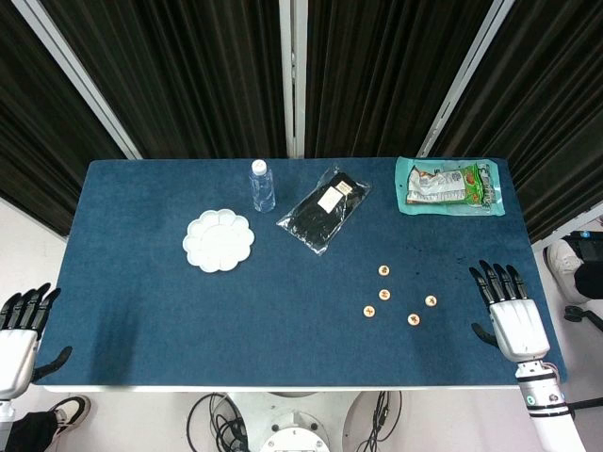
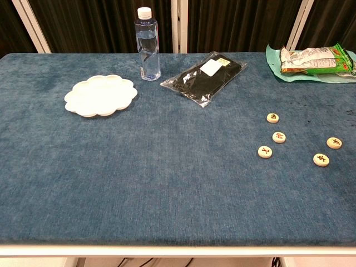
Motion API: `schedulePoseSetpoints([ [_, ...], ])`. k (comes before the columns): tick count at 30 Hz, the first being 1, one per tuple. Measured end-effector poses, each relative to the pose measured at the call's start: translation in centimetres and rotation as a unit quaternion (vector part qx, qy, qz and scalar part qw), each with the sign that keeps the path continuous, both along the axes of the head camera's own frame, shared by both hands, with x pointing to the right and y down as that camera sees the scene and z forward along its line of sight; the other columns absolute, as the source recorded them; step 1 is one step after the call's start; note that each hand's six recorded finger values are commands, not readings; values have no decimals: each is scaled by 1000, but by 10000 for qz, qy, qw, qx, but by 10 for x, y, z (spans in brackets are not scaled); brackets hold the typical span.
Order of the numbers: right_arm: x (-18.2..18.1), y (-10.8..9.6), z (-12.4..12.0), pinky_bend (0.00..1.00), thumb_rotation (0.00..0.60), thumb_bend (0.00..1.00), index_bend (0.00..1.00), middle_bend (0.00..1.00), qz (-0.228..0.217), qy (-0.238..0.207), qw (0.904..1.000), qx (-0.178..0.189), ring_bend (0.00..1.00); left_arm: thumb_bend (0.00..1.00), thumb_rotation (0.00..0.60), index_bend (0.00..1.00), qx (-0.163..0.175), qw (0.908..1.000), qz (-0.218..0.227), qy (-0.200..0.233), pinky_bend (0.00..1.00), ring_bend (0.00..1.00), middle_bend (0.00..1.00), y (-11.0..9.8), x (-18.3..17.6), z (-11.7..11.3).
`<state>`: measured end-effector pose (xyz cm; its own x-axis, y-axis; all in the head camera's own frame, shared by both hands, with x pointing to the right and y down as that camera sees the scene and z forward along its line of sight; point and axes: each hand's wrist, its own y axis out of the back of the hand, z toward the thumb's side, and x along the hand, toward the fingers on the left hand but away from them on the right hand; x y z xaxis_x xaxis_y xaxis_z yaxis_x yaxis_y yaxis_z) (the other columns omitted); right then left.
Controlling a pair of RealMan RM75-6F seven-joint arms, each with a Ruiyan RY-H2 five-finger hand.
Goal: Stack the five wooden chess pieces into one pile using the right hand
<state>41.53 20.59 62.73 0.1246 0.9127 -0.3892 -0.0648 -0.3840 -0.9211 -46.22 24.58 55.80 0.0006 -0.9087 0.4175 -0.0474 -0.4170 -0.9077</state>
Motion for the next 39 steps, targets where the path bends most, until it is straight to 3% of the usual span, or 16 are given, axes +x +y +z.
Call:
schedulePoseSetpoints([
  [11,-6,4,-3,0,600,77,0,0,-132,-58,9999,-9,0,230,600,36,8,10000,61,32,0,0,0,0,5,0],
  [19,-47,-4,6,0,600,127,0,0,-817,-36,9966,-143,0,230,600,36,-49,10000,70,28,0,0,0,2,5,2],
  [24,-92,-11,27,0,600,127,24,0,-1465,4,9884,-399,0,230,600,36,9,10000,78,57,0,0,0,2,7,-1],
  [28,-130,-11,51,0,600,133,152,0,-1916,118,9794,-632,0,230,600,36,18,10000,61,71,0,0,0,3,6,-3],
  [33,-155,-9,80,0,600,150,249,0,-1951,212,9764,-897,0,230,600,36,1,9999,44,96,0,0,0,3,4,-3],
  [39,-168,-9,100,0,600,193,286,0,-1920,210,9765,-960,0,230,600,36,-61,9999,26,112,0,0,0,3,2,-1],
])
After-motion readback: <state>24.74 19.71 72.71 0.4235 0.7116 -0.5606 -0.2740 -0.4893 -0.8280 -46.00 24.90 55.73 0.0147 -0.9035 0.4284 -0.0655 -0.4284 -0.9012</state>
